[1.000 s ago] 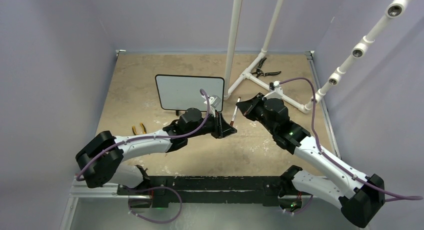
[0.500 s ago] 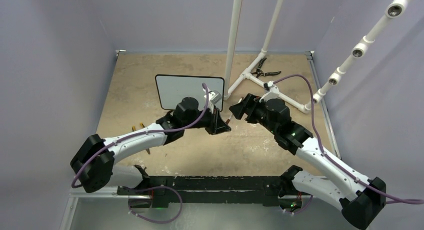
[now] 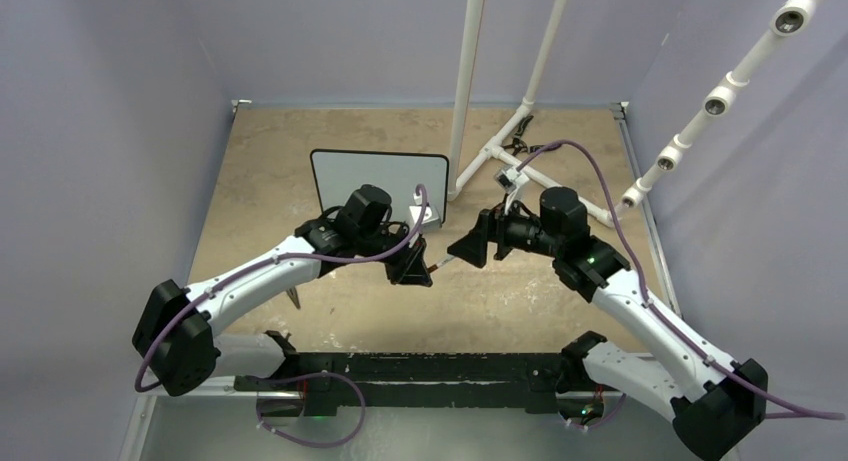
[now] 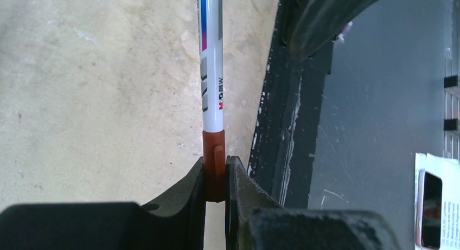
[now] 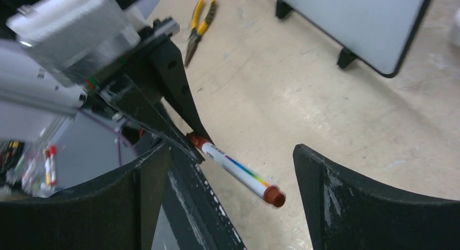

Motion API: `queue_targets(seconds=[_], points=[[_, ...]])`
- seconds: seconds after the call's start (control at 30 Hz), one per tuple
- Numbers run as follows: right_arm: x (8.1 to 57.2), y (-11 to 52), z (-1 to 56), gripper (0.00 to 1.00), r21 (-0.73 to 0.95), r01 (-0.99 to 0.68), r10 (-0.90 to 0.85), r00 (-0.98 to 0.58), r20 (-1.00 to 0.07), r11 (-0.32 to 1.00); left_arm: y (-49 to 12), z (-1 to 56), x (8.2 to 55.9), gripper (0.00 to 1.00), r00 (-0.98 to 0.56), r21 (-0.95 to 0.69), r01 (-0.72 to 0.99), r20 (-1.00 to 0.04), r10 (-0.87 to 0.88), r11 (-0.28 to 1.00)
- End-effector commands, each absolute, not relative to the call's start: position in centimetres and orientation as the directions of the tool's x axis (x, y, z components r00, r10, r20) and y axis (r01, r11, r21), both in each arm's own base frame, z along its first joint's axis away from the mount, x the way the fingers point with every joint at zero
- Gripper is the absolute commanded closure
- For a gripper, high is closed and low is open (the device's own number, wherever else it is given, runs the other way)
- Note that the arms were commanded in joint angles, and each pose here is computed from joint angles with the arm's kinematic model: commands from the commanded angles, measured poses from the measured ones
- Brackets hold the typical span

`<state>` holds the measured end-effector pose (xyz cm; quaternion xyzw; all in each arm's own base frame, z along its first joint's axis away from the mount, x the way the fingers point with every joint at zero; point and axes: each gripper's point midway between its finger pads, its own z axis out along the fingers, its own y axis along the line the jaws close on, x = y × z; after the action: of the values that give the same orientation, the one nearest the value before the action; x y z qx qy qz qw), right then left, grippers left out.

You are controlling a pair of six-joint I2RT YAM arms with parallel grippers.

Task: Write a sentence on the whiteboard
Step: Open the whiteboard marker at the center of the board.

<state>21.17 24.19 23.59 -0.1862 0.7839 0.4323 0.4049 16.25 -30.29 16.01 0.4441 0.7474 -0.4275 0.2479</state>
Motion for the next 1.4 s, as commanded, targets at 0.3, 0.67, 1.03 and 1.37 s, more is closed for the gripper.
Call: queue_targets(seconds=[0.3, 0.67, 1.03, 1.37], points=[[16.9, 26.6, 23.8, 0.53, 0.542, -0.803, -0.128, -0.582, -0.803, 0.249, -30.2, 18.5, 12.8, 1.0, -0.367, -0.411, 0.912, -0.815, 0.448, 0.001], [15.1, 26.8, 23.8, 0.74, 0.57, -0.808, -0.166, -0.589, -0.791, 0.149, -30.2, 18.4, 12.6, 1.0, -0.367, -0.415, 0.91, -0.815, 0.448, -0.01], [13.8, 26.9, 25.1, 1.0, 0.574, -0.817, -0.151, -0.576, -0.804, 0.059, -30.1, 18.4, 12.8, 1.0, -0.362, -0.404, 0.915, -0.819, 0.445, 0.002], [14.1, 25.9, 27.4, 1.0, 0.506, -0.85, -0.143, -0.524, -0.84, 0.147, -29.6, 19.3, 12.6, 1.0, -0.333, -0.353, 0.936, -0.859, 0.389, 0.021]])
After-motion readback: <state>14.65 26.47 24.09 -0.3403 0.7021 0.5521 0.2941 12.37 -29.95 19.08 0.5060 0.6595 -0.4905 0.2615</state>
